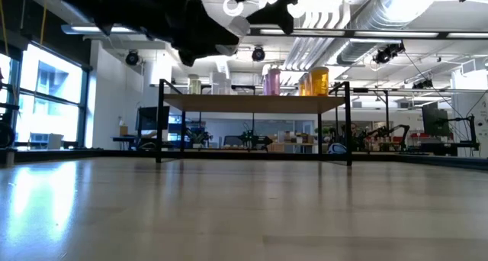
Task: Pick and place medicine bottles onto shelf by color
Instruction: Put the white pill bottle aligned with the other white pill bottles on the shelf
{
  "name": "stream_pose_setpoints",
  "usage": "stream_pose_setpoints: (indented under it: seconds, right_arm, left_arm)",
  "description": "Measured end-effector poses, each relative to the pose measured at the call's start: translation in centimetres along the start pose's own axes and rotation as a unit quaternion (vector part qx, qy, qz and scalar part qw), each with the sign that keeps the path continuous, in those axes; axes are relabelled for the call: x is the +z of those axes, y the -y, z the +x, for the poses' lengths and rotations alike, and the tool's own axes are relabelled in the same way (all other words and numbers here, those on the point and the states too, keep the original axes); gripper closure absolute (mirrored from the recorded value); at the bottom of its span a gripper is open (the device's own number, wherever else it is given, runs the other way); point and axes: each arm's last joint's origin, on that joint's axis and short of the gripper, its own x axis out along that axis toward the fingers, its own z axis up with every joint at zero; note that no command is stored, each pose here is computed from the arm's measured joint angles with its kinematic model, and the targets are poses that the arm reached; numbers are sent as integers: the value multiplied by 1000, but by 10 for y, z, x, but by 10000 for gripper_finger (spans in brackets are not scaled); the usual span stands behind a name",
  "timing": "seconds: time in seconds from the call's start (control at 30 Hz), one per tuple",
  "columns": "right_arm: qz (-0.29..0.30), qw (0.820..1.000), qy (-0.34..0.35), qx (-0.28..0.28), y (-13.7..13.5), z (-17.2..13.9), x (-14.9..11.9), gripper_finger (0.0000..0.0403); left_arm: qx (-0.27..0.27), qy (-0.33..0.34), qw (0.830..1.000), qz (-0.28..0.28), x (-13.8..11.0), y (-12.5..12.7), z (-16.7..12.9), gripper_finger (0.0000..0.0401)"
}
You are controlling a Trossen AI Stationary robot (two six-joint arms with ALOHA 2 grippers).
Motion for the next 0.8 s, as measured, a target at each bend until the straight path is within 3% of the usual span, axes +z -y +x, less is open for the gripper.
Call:
stream_pose_setpoints:
  seconds: [0.3,0.53,0.7,0.8]
  right_arm:
    - [-78,995,53,-9,-3,-30,51,167]
    - [-123,989,76,-26,1,-49,74,167]
    - [-164,984,71,-11,4,-42,74,167]
    - [-177,982,56,17,5,-22,69,167]
  left_arm:
    - [9,75,997,-15,-22,-8,-13,253]
    - [14,125,992,-14,-32,-11,-23,252]
    - [26,138,990,7,-35,-11,-26,252]
    - [33,136,990,21,-36,-13,-26,252]
